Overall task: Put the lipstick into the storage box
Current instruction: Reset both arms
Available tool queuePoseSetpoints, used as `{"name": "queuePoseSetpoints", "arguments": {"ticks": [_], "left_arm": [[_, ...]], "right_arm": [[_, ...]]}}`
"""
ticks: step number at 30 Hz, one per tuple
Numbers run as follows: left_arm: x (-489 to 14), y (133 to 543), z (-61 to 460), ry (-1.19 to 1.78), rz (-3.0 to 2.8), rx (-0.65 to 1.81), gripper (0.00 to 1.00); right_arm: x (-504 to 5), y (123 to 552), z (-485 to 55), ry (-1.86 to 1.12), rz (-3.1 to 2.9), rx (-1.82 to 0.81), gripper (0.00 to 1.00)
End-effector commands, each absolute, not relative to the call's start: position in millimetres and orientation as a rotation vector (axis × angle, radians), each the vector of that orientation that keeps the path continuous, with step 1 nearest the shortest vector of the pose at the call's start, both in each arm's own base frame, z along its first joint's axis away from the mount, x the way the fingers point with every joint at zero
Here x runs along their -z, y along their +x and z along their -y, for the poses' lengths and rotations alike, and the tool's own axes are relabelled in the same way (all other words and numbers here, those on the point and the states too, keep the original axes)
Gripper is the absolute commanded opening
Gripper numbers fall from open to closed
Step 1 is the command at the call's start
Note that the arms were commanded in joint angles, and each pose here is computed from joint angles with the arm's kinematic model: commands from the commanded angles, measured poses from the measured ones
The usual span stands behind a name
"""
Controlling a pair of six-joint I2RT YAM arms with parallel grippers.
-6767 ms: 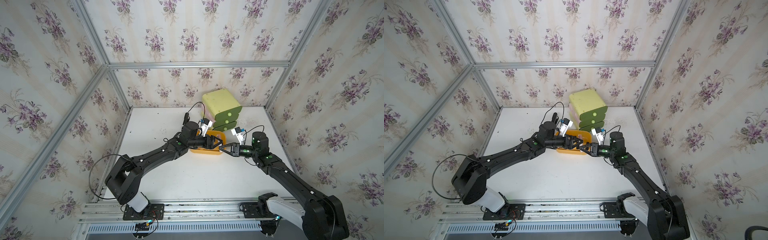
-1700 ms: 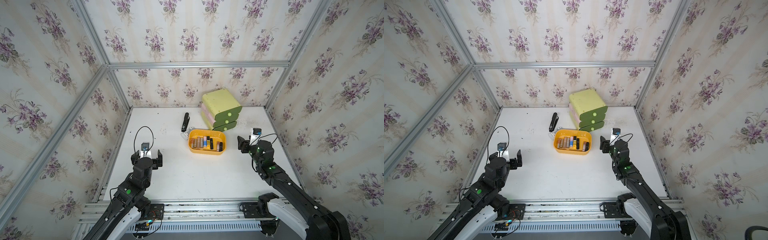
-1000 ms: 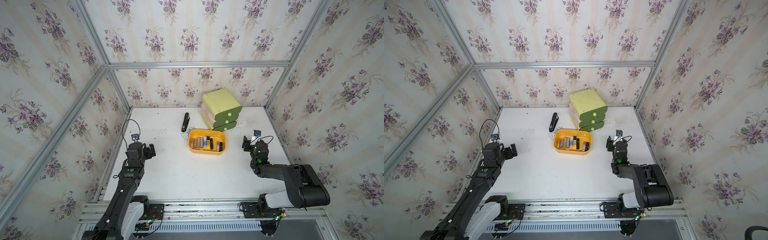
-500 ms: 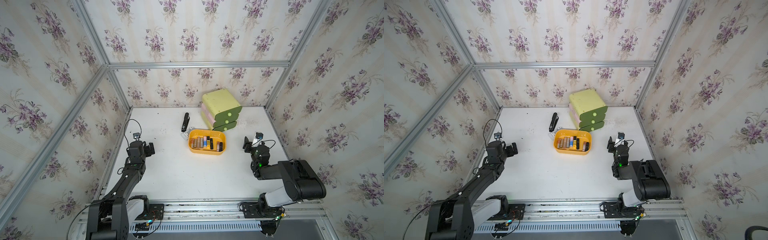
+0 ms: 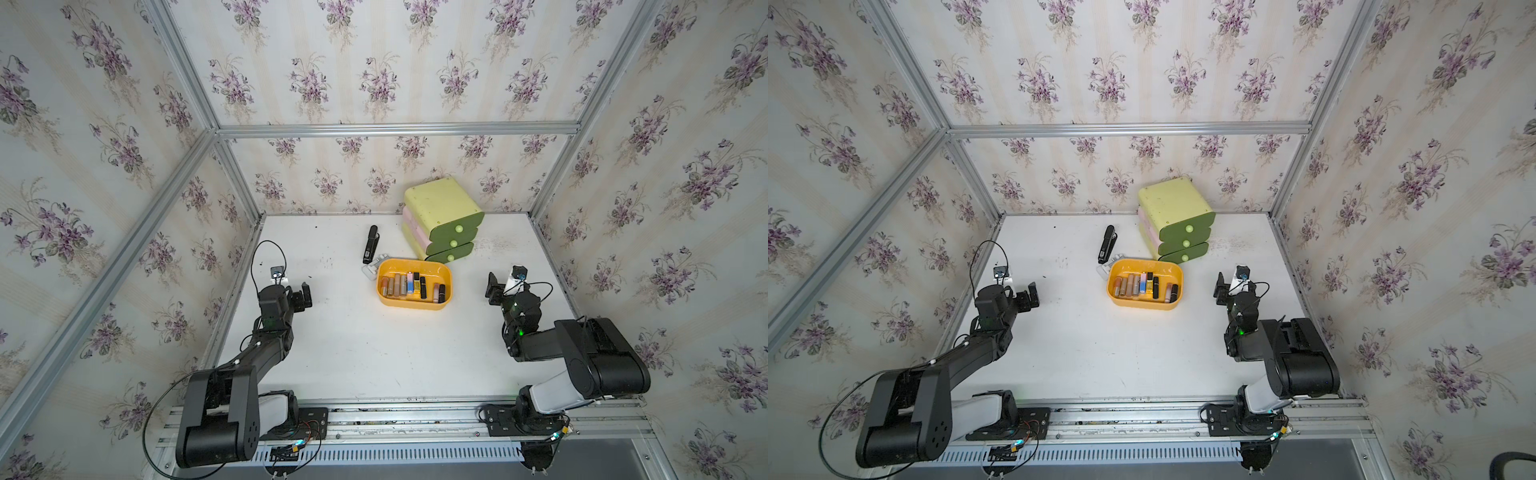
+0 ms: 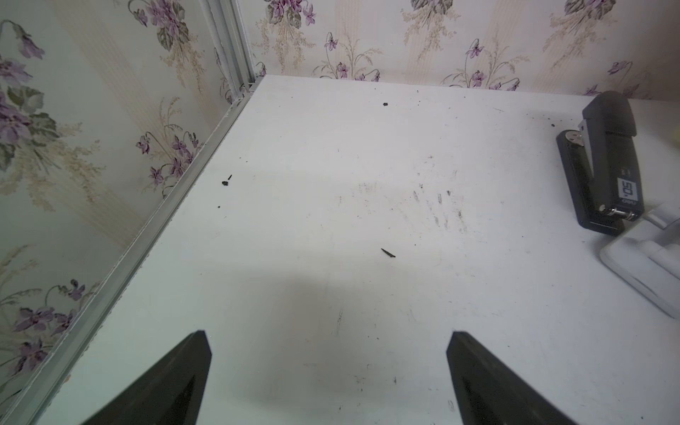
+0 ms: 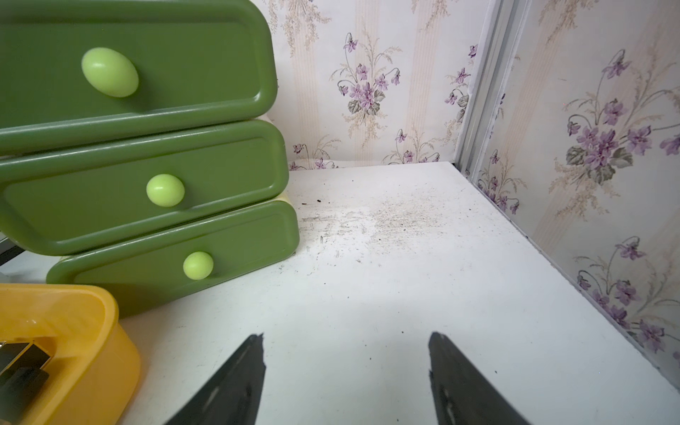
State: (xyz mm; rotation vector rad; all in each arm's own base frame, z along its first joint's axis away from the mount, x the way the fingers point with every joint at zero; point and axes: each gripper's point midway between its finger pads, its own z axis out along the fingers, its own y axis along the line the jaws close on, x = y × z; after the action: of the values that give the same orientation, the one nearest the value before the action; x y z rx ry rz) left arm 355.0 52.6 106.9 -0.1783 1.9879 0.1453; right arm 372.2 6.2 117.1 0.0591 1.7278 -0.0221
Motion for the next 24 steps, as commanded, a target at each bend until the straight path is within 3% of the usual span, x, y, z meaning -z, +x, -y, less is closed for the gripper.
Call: {"name": "queuePoseSetpoints", "arguments": {"ticks": [1,24], "left_arm": [[-124.7,369.3,-49.1,-0.141,-1.911,-0.127,1.00],[-93.5,396.4,-16.7,0.014,-1.954,-0.157,1.00]], "right_arm": [[-122.7,373.9,-7.1,0.059,-1.706,0.012,0.73],[-121.3,375.6,-7.5,0.053,-1.715,-0.001,0.79]]}}
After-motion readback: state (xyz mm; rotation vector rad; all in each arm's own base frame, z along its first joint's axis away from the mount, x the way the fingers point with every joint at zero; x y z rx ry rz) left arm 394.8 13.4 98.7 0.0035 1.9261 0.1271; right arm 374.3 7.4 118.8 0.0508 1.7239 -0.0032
